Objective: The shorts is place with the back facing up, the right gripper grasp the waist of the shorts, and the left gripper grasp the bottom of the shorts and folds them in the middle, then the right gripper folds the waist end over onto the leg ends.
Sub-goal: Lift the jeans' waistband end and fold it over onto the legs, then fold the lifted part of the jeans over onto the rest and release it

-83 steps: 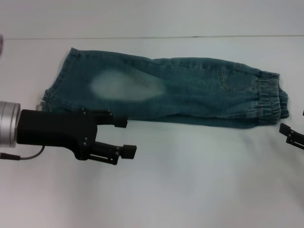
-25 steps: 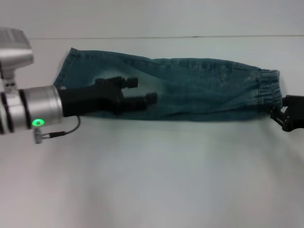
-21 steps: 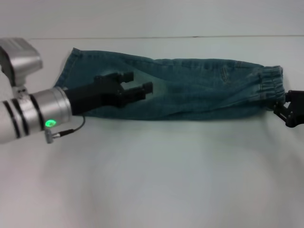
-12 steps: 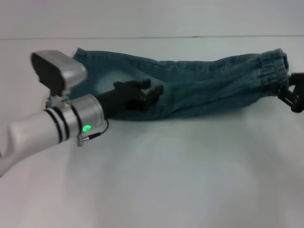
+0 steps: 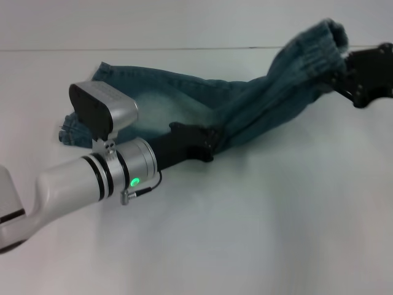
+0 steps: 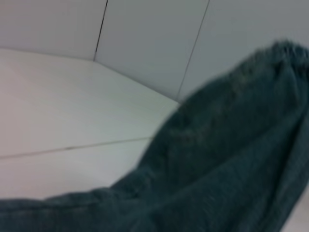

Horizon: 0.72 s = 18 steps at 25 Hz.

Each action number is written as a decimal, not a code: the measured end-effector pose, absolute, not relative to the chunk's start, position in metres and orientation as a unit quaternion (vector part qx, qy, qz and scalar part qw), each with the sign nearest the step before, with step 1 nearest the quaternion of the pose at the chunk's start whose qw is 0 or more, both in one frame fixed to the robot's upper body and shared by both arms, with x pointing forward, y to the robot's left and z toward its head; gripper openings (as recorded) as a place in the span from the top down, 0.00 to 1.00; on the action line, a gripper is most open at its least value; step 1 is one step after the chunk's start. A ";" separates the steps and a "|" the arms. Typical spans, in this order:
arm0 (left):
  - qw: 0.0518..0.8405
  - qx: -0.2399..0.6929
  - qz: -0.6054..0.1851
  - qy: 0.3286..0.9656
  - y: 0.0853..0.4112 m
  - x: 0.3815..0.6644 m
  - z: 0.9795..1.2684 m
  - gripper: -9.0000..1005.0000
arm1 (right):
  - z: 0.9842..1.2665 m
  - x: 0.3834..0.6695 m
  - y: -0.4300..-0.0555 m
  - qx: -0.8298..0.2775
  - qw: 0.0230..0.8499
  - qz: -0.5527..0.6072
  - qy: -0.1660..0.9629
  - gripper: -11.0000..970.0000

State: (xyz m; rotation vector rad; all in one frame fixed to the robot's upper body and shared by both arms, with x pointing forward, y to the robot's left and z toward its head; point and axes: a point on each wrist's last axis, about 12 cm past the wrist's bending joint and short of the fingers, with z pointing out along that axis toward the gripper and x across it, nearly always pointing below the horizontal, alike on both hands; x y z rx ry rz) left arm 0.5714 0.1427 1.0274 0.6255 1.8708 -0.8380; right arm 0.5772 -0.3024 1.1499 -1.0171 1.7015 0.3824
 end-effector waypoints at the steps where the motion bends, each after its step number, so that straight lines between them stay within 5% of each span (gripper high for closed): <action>1: 0.476 0.254 -0.346 0.768 0.142 0.569 1.026 0.87 | 1.154 0.581 -0.297 -0.434 0.533 0.162 0.707 0.82; 7: 0.476 0.236 -0.349 0.772 0.140 0.558 1.017 1.00 | 1.175 0.602 -0.259 -0.486 0.531 0.177 0.671 0.82; 14: 0.488 0.225 -0.342 0.771 0.140 0.542 1.007 0.99 | 1.189 0.628 -0.216 -0.542 0.511 0.178 0.643 0.82; 18: 0.530 0.182 -0.329 0.760 0.166 0.535 1.004 0.99 | 1.187 0.642 -0.197 -0.568 0.493 0.162 0.639 0.82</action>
